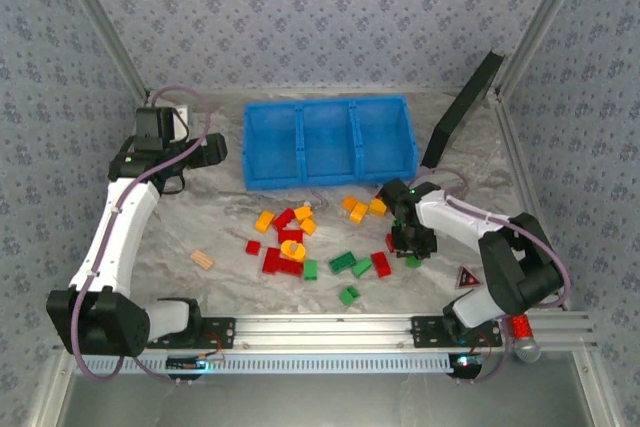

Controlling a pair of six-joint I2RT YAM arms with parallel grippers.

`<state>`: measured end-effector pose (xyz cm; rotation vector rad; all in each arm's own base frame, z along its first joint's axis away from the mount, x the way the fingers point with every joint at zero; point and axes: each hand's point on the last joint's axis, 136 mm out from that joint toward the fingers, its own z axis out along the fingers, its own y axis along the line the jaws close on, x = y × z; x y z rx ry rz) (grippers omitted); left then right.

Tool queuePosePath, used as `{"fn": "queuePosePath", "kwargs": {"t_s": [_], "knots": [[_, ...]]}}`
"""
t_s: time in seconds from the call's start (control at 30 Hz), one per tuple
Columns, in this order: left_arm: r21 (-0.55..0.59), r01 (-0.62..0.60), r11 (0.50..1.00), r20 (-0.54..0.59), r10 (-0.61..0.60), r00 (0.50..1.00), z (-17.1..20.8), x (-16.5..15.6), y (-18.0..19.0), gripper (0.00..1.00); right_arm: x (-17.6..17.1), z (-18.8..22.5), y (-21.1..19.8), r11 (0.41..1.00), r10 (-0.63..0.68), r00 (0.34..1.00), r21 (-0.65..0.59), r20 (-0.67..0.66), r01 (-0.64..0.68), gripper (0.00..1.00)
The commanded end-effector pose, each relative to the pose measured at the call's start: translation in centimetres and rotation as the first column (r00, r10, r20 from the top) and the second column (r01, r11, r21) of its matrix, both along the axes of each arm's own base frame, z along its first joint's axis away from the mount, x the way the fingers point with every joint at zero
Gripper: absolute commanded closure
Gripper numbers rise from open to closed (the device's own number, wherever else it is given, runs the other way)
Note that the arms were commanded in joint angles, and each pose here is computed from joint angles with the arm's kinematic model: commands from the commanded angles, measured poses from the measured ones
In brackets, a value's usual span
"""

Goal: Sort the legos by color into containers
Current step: Pick up the lego from the bottom-right of the table.

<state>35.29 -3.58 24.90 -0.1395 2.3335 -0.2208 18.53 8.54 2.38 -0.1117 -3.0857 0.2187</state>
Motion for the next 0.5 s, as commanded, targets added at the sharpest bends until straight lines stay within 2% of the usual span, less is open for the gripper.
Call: {"fn": "queuePosePath", "kwargs": {"t_s": [0.0, 0.13, 0.27, 0.4, 0.47], "knots": [[0.006, 0.033, 0.999, 0.021, -0.034, 0.999, 1.5, -0.9, -0.4, 0.01, -0.9, -2.8, -0.3, 1.0, 0.003, 0.999, -0.014, -0.049, -0.004, 0.74], [0.008, 0.033, 0.999, 0.027, -0.033, 0.999, 1.9, -1.1, -0.3, 0.01, -1.0, -1.8, 0.3, 1.0, 0.003, 0.999, 0.016, -0.038, -0.002, 0.79], [0.006, 0.032, 0.999, 0.032, -0.032, 0.999, 2.1, -1.1, -0.3, 0.01, -0.3, 2.1, 1.2, 0.998, 0.0, 0.999, 0.056, 0.037, -0.002, 0.8], [-0.009, 0.041, 0.999, 0.028, -0.041, 0.999, 1.9, -0.9, -0.6, 0.01, 2.2, 6.9, 2.4, 0.994, -0.007, 0.987, 0.111, 0.159, -0.011, 0.8], [-0.013, 0.046, 0.999, 0.026, -0.046, 0.999, 1.9, -1.0, -0.7, 0.01, 4.5, 9.1, 3.2, 0.992, 0.01, 0.973, 0.123, 0.231, -0.039, 0.8]]}}
